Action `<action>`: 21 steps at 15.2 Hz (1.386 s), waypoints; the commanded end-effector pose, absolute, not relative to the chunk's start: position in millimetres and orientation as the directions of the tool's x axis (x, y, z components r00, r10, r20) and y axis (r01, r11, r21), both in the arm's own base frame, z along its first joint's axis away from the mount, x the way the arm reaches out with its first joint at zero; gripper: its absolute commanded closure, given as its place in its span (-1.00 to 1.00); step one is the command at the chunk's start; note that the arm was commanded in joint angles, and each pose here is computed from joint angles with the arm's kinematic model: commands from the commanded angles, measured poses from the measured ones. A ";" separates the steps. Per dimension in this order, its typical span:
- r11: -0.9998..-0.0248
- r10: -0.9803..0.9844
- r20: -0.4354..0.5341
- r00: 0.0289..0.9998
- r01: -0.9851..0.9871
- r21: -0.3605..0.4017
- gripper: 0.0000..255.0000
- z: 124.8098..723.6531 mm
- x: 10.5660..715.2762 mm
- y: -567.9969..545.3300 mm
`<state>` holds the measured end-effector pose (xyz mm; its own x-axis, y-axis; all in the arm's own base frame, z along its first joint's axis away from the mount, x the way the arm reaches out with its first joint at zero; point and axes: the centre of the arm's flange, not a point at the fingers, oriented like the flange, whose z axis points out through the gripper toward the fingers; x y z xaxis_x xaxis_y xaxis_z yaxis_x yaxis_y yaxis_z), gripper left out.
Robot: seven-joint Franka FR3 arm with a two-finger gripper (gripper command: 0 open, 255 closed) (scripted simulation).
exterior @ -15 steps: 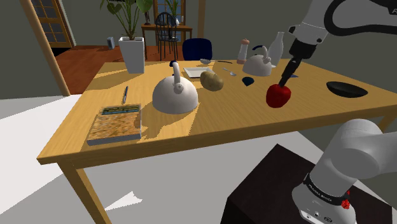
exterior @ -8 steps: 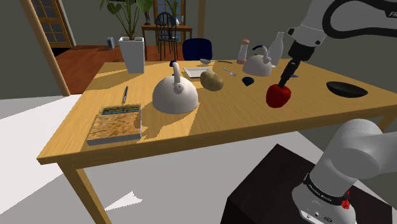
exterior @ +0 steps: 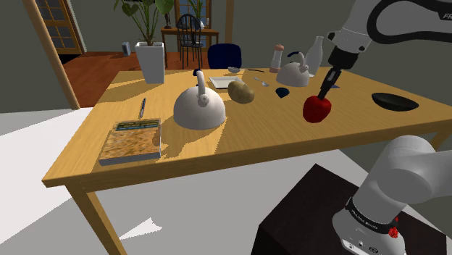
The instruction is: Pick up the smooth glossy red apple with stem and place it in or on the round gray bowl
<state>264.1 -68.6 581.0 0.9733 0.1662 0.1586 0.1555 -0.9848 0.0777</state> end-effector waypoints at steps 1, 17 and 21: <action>-0.985 0.166 0.159 0.973 0.155 0.078 1.00 581.0 264.1 -68.6; -0.985 0.166 0.159 0.973 0.155 0.078 1.00 654.8 264.1 -68.6; -0.985 0.166 0.159 0.973 0.155 0.078 1.00 675.9 264.1 -68.6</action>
